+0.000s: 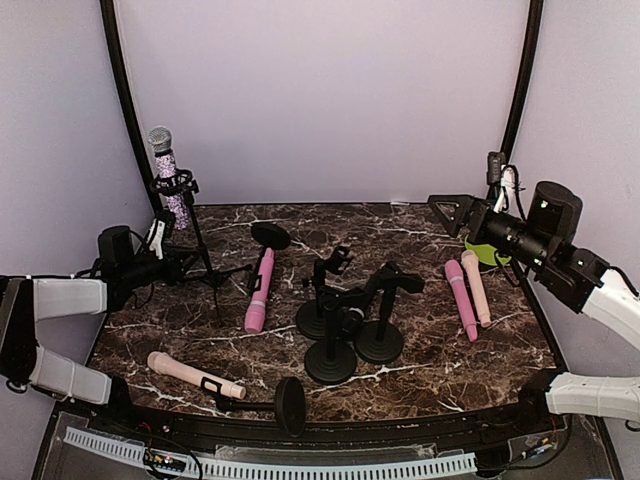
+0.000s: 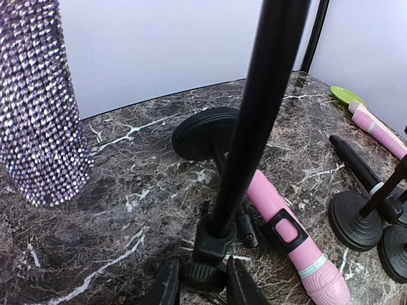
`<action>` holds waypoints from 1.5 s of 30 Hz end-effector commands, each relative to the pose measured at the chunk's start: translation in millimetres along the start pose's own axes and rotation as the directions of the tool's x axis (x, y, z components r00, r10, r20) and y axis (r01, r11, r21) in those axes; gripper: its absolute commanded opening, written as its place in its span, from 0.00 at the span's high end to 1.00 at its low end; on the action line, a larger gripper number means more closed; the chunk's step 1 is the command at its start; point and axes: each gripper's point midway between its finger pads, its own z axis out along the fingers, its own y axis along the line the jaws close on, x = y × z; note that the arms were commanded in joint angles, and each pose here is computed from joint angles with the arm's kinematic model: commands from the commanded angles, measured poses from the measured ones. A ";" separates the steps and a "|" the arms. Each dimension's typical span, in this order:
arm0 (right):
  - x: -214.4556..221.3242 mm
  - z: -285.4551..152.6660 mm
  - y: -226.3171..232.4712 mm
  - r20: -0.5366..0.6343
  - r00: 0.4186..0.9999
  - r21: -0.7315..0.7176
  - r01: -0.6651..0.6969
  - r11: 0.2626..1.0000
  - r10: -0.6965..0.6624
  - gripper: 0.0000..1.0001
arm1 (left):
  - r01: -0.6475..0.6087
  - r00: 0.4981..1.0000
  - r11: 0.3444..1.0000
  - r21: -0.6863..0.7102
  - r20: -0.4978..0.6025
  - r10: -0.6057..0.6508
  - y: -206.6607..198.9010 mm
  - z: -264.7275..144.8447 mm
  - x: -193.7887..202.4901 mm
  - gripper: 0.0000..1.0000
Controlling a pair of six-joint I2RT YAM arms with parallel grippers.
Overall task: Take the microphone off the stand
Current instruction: Unscrew the knob on the microphone stand.
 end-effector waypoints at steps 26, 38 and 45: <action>-8.1 -5.6 2.7 0.033 0.999 -0.010 0.016 1.000 -0.015 0.01 | 0.215 0.976 0.976 0.039 -0.036 -0.214 -8.7 -0.5 11.5 1.00; -7.0 -5.6 2.3 0.034 0.999 -0.011 0.006 1.000 -0.006 0.01 | 0.392 0.920 0.918 0.058 -0.026 -0.391 -18.1 -8.0 22.1 1.00; -8.4 -7.6 1.6 0.039 0.999 -0.004 -0.005 1.000 0.005 0.01 | 0.491 0.871 0.863 0.117 -0.065 -0.487 -28.1 -5.3 30.4 1.00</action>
